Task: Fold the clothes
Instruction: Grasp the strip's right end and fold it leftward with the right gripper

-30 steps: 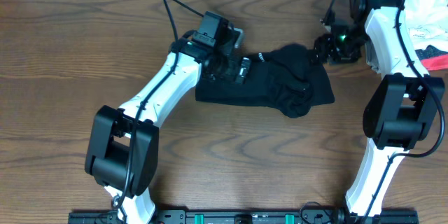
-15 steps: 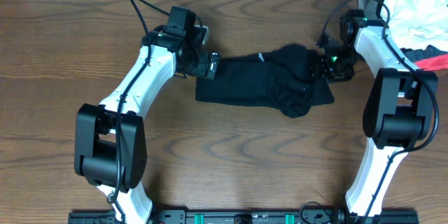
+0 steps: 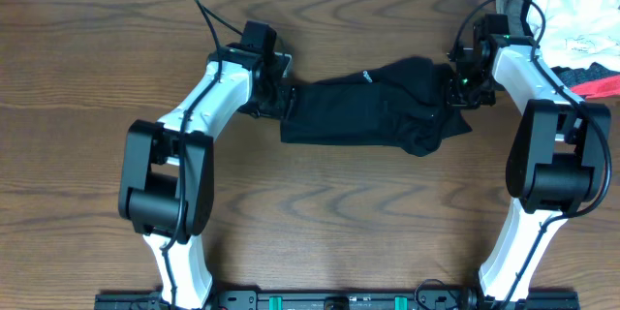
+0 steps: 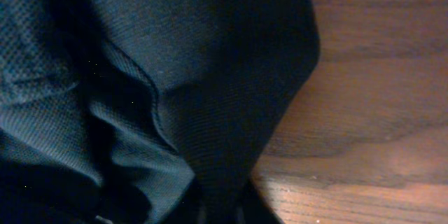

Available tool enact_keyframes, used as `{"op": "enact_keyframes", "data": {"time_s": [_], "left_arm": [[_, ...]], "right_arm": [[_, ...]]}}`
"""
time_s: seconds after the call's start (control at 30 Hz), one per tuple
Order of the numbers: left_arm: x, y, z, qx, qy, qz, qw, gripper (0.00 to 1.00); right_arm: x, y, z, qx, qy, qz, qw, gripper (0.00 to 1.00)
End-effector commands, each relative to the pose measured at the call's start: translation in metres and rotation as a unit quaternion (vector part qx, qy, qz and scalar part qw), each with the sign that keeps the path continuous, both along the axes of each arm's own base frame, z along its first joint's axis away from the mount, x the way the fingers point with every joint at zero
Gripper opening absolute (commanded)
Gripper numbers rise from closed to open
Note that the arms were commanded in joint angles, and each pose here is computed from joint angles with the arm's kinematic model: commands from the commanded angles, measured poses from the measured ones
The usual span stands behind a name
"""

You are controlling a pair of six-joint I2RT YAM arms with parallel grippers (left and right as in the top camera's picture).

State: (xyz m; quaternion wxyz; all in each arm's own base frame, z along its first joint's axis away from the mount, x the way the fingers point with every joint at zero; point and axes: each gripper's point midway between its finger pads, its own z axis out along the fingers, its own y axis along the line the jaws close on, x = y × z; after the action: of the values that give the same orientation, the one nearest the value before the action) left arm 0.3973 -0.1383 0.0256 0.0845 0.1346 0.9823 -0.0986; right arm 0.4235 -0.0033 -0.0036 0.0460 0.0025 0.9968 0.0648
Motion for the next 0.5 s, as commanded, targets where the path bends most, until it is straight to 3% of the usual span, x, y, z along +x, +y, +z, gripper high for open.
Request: {"op": "enact_keyframes", "data": {"time_s": [0.0, 0.47], "left_arm": [[0.003, 0.001, 0.001, 0.007, -0.006, -0.007, 1.0, 0.61], [0.003, 0.001, 0.001, 0.006, -0.006, -0.007, 1.0, 0.59]], "right_arm": [[-0.016, -0.006, -0.024, -0.012, 0.047, -0.01, 0.999, 0.01], [0.003, 0.047, 0.11, 0.04, -0.033, 0.052, 0.997, 0.01]]}}
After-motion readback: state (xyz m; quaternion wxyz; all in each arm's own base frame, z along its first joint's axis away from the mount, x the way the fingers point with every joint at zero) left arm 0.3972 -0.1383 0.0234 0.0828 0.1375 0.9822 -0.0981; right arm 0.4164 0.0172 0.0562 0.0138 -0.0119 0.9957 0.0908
